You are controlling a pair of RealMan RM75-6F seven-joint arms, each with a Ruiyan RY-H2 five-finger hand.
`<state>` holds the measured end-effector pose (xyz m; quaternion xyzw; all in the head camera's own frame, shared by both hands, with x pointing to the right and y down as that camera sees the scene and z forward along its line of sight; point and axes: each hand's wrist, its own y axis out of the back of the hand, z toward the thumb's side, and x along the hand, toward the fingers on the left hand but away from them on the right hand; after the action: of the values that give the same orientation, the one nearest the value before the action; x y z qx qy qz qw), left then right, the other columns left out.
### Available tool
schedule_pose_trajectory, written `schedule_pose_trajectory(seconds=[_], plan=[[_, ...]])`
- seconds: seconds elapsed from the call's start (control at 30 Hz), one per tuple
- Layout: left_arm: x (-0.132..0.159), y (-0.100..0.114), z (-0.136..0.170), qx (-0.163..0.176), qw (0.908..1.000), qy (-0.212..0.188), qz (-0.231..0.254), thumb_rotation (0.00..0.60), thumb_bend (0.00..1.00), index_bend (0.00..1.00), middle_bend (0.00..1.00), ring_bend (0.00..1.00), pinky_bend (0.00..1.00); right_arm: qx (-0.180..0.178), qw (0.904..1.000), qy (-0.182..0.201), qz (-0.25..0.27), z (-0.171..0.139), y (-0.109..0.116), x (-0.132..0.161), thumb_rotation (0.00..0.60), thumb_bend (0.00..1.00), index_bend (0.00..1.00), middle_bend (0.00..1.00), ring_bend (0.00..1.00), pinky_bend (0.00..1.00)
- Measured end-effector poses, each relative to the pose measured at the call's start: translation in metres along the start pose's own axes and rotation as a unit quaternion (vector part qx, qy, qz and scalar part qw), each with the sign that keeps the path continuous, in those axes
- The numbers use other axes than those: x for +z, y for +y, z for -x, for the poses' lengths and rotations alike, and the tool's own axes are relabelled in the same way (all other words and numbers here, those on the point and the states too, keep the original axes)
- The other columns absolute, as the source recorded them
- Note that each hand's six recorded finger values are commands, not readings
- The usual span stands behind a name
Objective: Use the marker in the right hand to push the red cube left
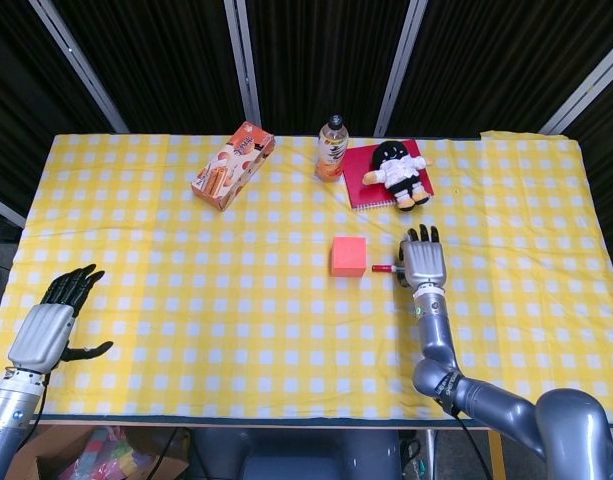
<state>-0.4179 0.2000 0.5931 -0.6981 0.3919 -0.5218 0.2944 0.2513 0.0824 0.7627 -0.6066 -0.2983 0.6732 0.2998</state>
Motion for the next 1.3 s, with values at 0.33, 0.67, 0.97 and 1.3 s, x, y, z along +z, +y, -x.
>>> schedule_pose_trajectory(seconds=[0.33,0.67,0.97,1.3], plan=[[0.000,0.001,0.000,0.002,1.0000,-0.001,0.002,0.600,0.00,0.00,0.00,0.00,0.00,0.002,1.0000,0.004,0.000,-0.002,-0.006,0.001,0.600,0.55,0.60,0.20,0.00,0.00],[0.000,0.001,0.000,0.001,1.0000,-0.001,0.004,0.600,0.00,0.00,0.00,0.00,0.00,-0.012,0.9998,0.014,0.008,-0.006,0.006,0.003,0.600,0.55,0.60,0.20,0.00,0.00],[0.001,0.002,0.000,0.004,1.0000,-0.002,0.004,0.600,0.00,0.00,0.00,0.00,0.00,-0.043,0.9990,0.004,0.011,-0.010,0.038,-0.013,0.600,0.55,0.60,0.20,0.00,0.00],[0.002,0.002,0.001,0.005,1.0000,-0.005,0.003,0.600,0.00,0.00,0.00,0.00,0.00,-0.044,0.9989,-0.007,0.013,-0.020,0.045,-0.026,0.600,0.55,0.60,0.20,0.00,0.00]])
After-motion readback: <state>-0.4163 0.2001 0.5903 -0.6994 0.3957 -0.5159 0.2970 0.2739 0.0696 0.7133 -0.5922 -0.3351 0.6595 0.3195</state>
